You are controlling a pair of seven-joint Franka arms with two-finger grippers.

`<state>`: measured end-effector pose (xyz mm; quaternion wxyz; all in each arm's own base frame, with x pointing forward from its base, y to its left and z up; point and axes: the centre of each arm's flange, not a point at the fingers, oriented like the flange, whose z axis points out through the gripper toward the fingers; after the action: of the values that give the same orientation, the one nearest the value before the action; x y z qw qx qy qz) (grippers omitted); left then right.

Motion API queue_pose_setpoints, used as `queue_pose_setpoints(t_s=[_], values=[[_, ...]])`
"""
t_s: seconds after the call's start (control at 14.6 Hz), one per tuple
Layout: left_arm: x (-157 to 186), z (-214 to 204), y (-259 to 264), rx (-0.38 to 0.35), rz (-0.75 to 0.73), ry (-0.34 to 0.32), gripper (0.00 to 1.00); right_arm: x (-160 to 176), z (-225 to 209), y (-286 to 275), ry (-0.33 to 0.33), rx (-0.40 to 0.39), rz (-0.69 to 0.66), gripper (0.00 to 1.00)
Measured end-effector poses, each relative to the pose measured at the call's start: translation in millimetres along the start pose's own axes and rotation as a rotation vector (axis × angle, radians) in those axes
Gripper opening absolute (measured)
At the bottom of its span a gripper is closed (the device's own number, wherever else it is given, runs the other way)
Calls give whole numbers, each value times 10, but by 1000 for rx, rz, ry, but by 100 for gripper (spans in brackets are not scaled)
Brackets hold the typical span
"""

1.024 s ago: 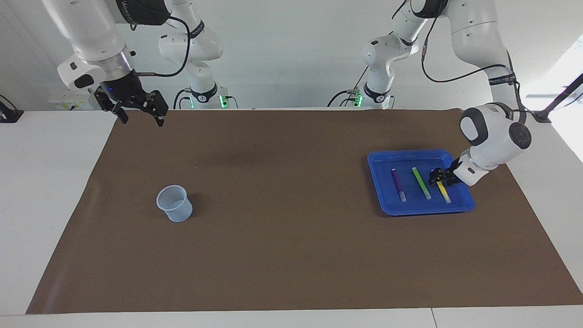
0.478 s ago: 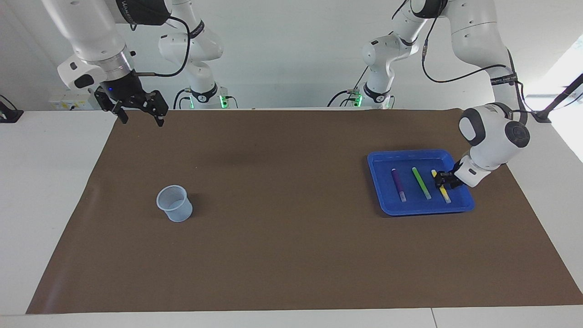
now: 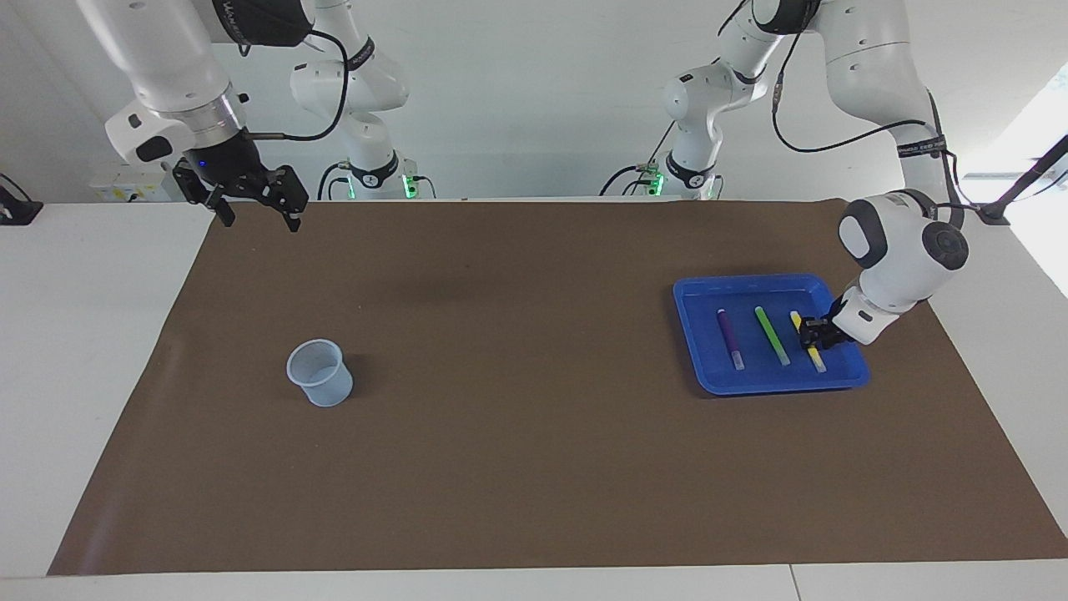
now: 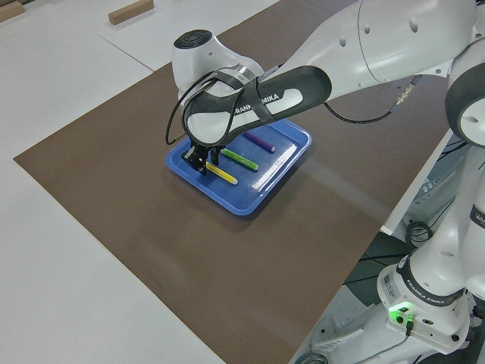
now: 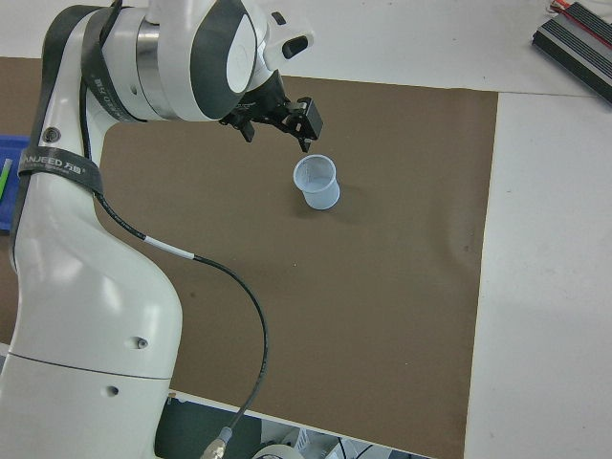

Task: Transfer and insert pens with both arms
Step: 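Lower the left gripper and grasp the yellow pen, then lift the yellow pen with the left gripper while the right gripper approaches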

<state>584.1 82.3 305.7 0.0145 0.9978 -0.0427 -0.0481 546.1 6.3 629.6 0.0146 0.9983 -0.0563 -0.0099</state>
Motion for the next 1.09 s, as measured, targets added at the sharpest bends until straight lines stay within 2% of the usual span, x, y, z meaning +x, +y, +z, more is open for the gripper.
queue_pose_setpoints(t_s=[0.07,0.14,0.48,0.61,0.89,1.09], values=[[1,1,0,0,0,1,20,0,0,0,0,0,0,100],[2,-1,0,1,0,2,16,0,0,0,0,0,0,100],[13,-18,6,3,3,5,16,0,0,0,0,0,0,100],[59,-154,53,2,12,-11,16,0,0,0,0,0,0,100],[260,-1077,497,-9,-15,-69,16,0,0,0,0,0,0,100],[247,-1711,1065,-60,-130,-105,16,0,0,0,0,0,0,100]])
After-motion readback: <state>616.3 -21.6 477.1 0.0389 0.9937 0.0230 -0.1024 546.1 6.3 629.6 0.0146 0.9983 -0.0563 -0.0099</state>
